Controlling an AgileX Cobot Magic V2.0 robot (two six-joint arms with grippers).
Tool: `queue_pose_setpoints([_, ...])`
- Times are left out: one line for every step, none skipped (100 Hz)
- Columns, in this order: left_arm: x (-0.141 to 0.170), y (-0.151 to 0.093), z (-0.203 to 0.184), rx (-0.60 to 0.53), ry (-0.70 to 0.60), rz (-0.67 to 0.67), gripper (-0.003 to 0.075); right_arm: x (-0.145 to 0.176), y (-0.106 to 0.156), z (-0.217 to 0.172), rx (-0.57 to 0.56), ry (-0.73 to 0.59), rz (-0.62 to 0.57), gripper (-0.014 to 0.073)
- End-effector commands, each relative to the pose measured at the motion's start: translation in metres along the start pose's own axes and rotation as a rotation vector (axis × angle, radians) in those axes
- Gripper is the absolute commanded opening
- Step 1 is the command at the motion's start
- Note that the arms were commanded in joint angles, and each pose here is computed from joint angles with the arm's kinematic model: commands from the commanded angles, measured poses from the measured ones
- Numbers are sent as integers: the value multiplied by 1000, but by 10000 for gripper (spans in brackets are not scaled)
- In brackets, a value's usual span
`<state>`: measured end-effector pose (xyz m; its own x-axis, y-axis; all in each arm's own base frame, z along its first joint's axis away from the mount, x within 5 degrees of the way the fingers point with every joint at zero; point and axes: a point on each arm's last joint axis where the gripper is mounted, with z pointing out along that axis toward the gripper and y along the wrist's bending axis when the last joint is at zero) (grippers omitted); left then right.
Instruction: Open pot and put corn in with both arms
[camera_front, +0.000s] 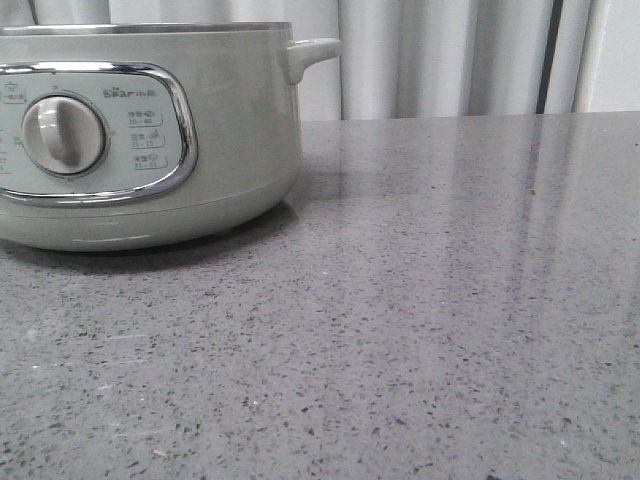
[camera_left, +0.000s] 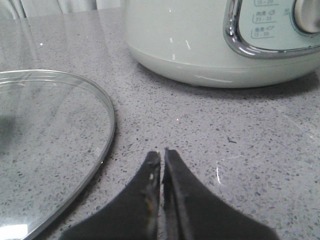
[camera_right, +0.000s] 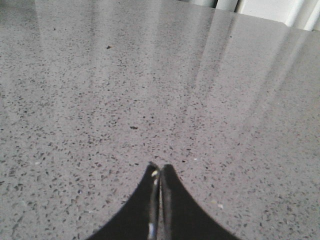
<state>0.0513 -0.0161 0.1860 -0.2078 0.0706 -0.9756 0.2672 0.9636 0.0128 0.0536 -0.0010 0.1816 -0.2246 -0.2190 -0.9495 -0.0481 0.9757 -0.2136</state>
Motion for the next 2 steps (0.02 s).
queue_pose_setpoints([3, 1, 0, -11, -54, -13, -13, 3, 0, 0, 11, -25, -11, -43])
queue_pose_setpoints([3, 1, 0, -11, -54, -13, -13, 3, 0, 0, 11, -25, -11, -43])
